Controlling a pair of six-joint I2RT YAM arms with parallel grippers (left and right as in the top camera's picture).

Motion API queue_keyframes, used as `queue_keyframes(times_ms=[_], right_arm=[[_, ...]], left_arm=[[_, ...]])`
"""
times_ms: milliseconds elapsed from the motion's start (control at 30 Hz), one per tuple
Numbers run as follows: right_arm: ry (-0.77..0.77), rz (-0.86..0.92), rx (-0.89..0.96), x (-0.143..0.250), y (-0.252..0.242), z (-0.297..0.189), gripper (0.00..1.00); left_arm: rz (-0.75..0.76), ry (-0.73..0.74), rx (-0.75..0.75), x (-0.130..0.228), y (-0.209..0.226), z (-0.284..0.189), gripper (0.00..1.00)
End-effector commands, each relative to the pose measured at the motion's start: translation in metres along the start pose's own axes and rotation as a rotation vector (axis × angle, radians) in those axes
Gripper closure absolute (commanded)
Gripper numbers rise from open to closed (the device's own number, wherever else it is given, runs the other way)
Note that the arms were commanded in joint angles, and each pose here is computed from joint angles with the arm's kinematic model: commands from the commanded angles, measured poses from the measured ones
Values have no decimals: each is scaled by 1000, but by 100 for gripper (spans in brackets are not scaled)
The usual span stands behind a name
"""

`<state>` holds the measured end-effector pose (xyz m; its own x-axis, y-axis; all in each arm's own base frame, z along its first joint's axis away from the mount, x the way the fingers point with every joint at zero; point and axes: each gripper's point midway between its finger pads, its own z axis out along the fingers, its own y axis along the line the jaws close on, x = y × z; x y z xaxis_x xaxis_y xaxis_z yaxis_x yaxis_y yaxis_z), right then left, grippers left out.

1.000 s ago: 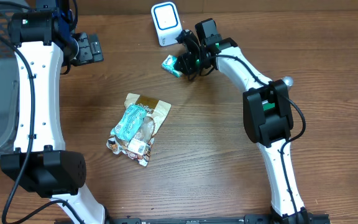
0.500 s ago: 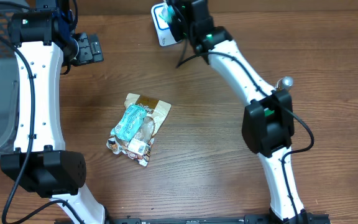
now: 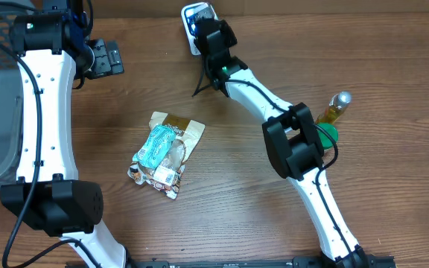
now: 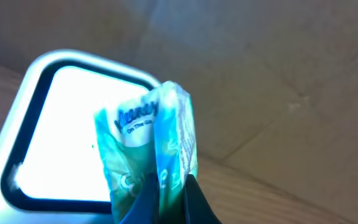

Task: Scan the item barcode
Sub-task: 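Bring the Kleenex pack down and set it on the table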

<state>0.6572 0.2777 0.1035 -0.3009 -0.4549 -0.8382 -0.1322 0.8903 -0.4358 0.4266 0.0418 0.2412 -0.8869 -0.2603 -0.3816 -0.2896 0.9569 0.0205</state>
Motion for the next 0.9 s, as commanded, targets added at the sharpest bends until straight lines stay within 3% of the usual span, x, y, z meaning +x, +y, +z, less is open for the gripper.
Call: queue_keyframes(times_ms=[0,200,300,433,600,633,867], right_arm=[[-98,42,54,-40,-21,-10,96],[-148,207,55,-131,-87,-81,96],[-44,295,20,-134,-111,-118,96],[373,397,-155,-60,-117,-177,96],[925,357,-272,65,-100,-230,96],[1073,350,-299,106,-92,-243,96],[1298,303,-312,203,-64,-264,96]], left_arm=[[-11,-29,6,-4,-1,-10,0],[-11,-29,6,-4,-1,-10,1],[-11,-29,6,-4,-1,-10,0],[-11,-29,6,-4,-1,-10,1],[-11,-29,6,-4,-1,-10,0],[-11,-29,6,-4,-1,-10,1],[-11,-29,6,-4,-1,-10,0]])
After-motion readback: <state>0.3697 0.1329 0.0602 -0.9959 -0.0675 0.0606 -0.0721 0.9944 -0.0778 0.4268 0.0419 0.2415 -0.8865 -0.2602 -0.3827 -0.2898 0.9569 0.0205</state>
